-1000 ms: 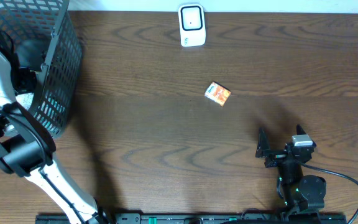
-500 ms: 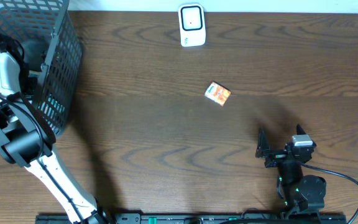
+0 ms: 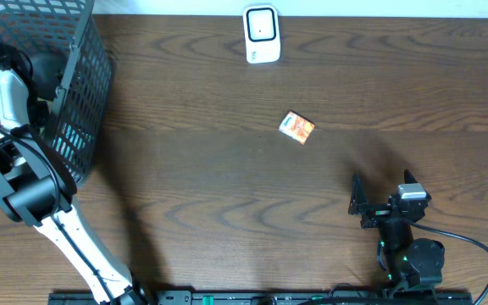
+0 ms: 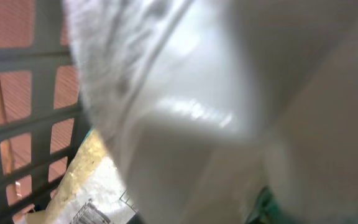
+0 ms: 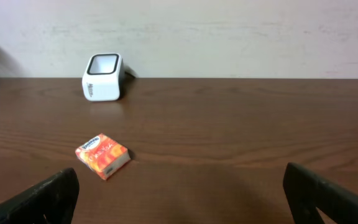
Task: Scan the item barcode
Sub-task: 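Reach into the basket and grasp the white-and-blue snack bag with the left gripper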
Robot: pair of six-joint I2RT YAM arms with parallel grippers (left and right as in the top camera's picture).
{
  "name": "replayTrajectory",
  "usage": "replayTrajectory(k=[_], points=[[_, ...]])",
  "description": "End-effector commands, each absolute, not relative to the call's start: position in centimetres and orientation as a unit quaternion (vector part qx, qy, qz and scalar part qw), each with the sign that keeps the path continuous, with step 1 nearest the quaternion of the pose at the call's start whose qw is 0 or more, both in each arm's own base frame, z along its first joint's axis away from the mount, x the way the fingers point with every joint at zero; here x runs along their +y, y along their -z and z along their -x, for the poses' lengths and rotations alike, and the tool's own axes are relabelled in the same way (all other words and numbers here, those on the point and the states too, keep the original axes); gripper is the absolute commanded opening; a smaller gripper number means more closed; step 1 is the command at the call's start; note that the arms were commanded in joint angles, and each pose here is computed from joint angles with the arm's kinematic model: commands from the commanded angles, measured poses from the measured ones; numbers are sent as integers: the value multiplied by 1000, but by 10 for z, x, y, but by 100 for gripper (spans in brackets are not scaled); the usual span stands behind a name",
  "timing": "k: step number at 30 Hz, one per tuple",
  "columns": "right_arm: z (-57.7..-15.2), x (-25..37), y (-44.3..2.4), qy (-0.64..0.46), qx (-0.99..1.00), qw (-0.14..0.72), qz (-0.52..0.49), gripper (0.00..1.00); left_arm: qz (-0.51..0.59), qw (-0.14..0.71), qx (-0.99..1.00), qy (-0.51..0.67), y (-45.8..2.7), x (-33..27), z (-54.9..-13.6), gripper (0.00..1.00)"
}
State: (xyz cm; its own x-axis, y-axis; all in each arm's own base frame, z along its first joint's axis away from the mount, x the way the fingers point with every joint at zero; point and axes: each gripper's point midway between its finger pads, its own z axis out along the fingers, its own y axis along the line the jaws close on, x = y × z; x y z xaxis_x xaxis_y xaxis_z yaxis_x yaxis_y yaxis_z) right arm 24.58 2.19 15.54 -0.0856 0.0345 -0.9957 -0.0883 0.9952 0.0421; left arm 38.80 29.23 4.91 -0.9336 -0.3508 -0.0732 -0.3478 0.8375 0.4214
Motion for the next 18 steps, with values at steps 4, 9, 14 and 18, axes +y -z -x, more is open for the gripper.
replayTrajectory(k=[4, 9, 14, 18], points=[[-246, 21, -154, -47, 736, 675, 13, 99, -287, -196, -915, 206, -193, 279, -403, 7], [-246, 21, -154, -47, 736, 675, 13, 99, -267, -379, -875, 141, -312, 244, -411, 7], [-246, 21, -154, -47, 736, 675, 13, 99, -269, -538, -795, 72, -424, 206, -395, 7], [-246, 21, -154, -47, 736, 675, 13, 99, -254, -613, -747, 37, -483, 179, -377, 7]])
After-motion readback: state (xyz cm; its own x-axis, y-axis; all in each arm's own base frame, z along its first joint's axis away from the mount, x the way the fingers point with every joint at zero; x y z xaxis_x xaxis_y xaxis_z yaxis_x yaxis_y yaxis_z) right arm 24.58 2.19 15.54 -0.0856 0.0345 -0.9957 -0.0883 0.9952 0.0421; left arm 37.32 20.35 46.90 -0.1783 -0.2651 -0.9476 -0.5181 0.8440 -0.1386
